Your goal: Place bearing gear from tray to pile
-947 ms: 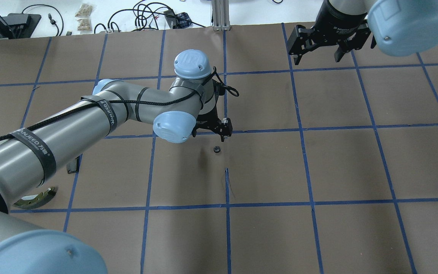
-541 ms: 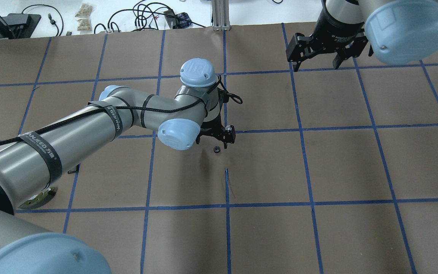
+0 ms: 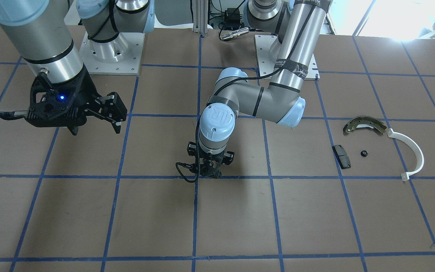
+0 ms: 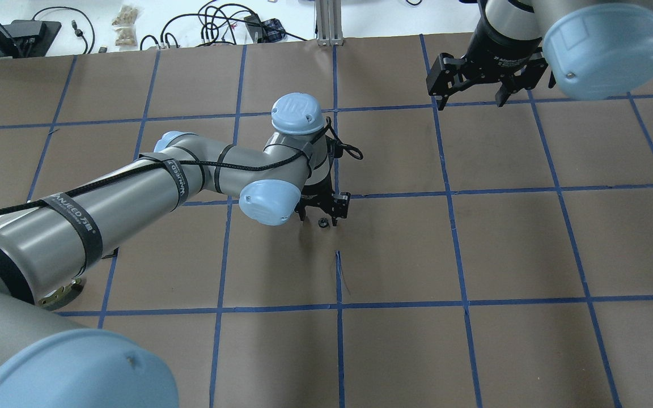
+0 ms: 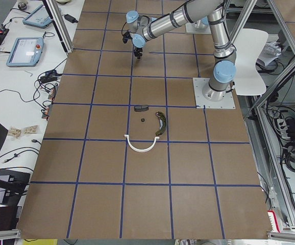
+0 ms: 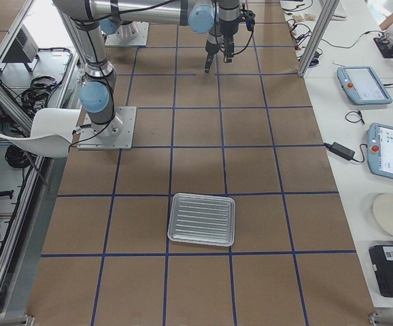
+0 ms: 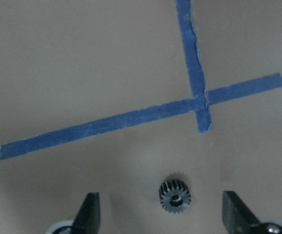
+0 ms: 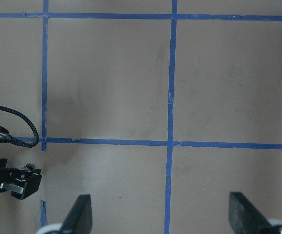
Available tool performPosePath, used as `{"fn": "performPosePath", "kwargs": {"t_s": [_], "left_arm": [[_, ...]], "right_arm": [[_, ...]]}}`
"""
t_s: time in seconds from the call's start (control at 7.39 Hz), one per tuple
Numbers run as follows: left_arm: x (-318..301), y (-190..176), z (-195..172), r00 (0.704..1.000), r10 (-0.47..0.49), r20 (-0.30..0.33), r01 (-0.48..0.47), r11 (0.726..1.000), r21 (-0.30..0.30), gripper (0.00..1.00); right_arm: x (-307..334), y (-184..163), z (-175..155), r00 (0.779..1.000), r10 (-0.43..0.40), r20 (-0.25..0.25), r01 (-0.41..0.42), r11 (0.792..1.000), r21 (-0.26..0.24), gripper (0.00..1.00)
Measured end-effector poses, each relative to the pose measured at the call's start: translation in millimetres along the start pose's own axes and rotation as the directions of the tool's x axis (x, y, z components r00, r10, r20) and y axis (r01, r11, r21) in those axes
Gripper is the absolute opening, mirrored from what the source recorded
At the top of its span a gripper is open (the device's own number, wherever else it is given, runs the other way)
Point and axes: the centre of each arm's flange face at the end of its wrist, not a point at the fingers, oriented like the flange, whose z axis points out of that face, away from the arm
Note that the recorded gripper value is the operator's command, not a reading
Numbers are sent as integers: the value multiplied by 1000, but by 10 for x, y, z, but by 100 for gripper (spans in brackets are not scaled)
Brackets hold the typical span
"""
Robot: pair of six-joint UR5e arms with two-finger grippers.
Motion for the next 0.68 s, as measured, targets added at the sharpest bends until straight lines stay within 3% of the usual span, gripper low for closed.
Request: {"fn": "performPosePath", "kwargs": {"t_s": [0.27, 0.68], "left_arm": [[8, -21, 15, 1000, 0, -6, 0, 1000, 2, 0], [0, -28, -21, 1000, 1, -5, -1, 1000, 9, 0]], "right_arm": [[1, 1, 6, 1000, -5, -2, 5, 1000, -1, 100], [-5, 4, 2, 1000, -7, -2, 7, 1000, 0, 100]]}}
